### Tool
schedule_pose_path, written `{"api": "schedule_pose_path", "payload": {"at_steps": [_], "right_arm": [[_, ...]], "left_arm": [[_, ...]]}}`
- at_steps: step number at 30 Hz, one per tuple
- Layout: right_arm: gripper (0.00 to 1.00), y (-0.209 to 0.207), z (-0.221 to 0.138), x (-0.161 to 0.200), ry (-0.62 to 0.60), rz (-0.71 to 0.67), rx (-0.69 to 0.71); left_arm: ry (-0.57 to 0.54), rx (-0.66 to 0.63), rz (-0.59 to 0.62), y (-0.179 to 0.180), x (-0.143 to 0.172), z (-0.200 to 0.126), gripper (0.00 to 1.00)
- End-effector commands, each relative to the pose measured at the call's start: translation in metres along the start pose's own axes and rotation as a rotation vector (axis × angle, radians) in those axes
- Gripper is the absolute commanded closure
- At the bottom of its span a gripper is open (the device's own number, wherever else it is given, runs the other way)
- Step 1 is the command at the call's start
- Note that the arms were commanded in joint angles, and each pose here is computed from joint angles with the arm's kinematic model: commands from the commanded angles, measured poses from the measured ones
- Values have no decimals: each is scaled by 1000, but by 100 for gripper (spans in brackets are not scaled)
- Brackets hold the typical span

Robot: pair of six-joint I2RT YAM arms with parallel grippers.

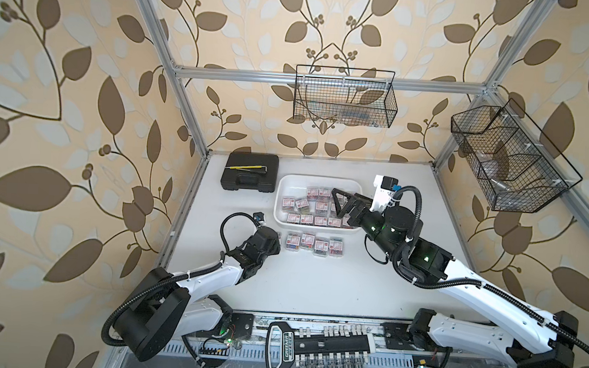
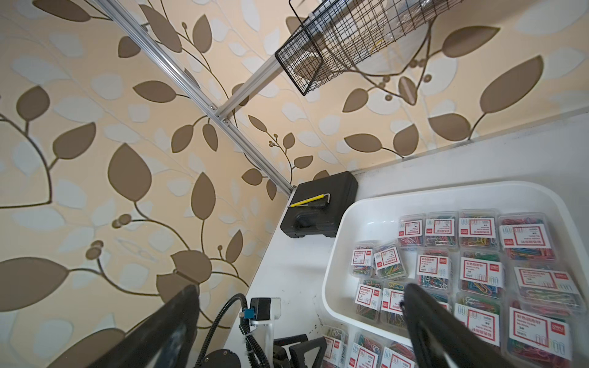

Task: Take the paper clips out of the storage box
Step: Place the boxed paper clips at the center of the board.

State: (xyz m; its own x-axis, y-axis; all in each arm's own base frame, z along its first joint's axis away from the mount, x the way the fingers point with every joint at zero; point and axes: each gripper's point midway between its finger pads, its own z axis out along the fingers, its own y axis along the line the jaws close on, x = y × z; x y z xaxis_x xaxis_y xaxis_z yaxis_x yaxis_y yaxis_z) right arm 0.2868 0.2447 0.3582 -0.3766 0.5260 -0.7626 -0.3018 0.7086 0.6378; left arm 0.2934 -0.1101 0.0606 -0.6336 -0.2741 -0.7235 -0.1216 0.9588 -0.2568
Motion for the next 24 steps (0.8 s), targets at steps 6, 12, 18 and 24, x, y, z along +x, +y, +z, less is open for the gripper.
{"api": "schedule_pose_path", "payload": {"at_steps": [6,12,18,24], "right_arm": [[0,-6,3,14,62,1,6],[0,-11,0,18,51,14,-13],[0,-36,0,21,51,-25,84],[0,-95,11,21,23,33,144]], "left_arm": [[43,-6,-29,-2,10,19,51],[89,15,-11,-11,19,34,59],[118,49,-15,-24,20,43,66],[100,62,-30,-27,13,36,63]]}}
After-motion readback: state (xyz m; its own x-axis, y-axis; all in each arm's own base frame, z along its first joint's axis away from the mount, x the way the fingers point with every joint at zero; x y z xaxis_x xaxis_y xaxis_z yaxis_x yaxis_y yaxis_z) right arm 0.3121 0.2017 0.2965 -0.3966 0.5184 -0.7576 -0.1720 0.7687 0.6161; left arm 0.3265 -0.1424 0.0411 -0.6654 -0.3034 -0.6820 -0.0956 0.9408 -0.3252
